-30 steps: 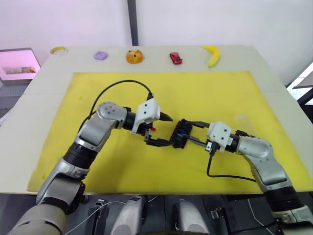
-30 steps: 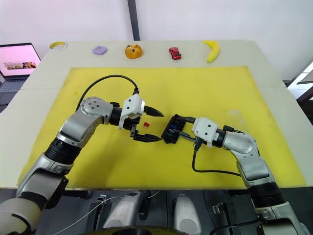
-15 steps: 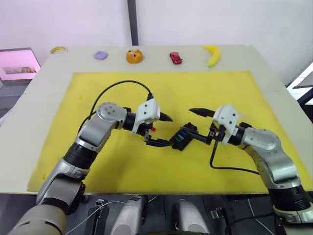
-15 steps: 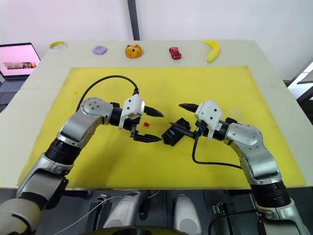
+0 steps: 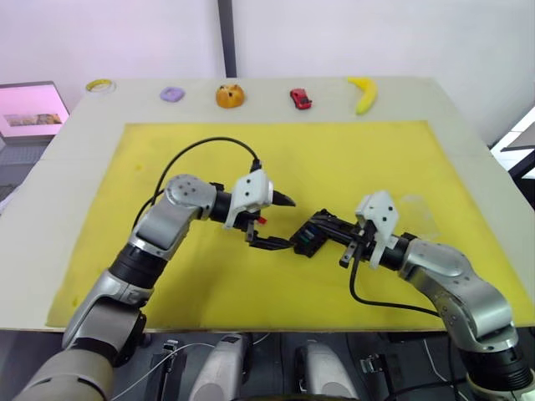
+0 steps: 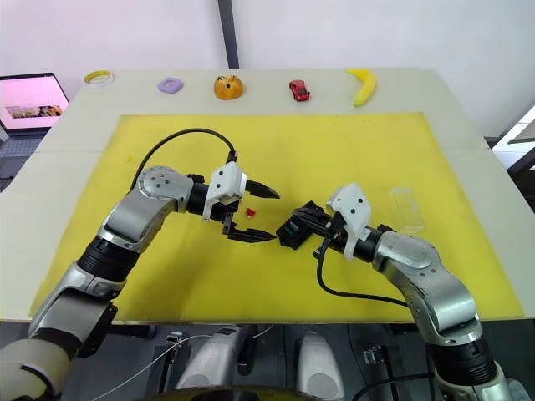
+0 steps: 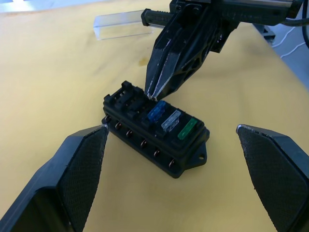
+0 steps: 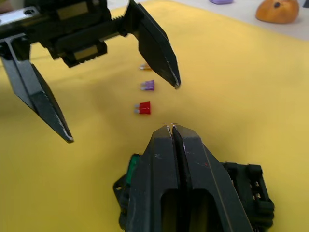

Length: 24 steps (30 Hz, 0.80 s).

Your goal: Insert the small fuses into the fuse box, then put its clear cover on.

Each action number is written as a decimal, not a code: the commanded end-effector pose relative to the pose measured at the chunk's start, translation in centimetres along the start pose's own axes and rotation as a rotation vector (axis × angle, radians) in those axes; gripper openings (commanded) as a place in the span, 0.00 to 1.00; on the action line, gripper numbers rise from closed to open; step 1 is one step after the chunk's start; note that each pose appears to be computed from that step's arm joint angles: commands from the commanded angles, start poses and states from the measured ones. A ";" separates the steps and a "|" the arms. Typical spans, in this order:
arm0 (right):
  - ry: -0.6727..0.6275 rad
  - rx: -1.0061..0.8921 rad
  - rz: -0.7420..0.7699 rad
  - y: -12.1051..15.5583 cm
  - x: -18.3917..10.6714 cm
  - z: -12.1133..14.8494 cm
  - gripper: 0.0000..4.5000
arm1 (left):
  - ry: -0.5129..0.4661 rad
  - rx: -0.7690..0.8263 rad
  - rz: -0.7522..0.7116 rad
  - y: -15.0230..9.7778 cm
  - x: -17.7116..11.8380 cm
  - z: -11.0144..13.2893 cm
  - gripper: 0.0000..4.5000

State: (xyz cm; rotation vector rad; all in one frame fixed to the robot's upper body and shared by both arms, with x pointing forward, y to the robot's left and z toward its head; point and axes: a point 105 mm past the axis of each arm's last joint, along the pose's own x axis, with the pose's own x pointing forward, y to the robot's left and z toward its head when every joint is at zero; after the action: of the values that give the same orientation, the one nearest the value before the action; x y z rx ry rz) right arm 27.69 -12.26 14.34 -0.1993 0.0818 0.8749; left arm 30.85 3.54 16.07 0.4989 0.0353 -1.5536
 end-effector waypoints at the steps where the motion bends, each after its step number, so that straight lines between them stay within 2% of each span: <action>1: -0.019 -0.023 -0.019 -0.1 0.0 0.5 0.02 | -0.022 0.042 0.004 0.1 -0.1 0.9 1.00; 5: -0.009 -0.024 -0.019 0.0 0.1 0.2 0.02 | -0.022 0.045 0.002 0.0 -0.1 0.9 1.00; 14: 0.132 -0.018 -0.043 -0.3 0.1 -2.6 0.02 | -0.023 0.048 0.005 0.0 -0.1 1.1 1.00; 24: 0.154 0.025 -0.065 -0.6 -0.1 -3.4 0.02 | -0.022 0.047 0.008 0.1 -0.1 1.1 1.00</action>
State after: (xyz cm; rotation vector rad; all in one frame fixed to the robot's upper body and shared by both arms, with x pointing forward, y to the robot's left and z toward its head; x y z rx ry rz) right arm 28.08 -12.64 12.55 -0.2643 0.1571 0.8283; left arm 30.84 3.48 16.08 0.4992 0.0327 -1.5542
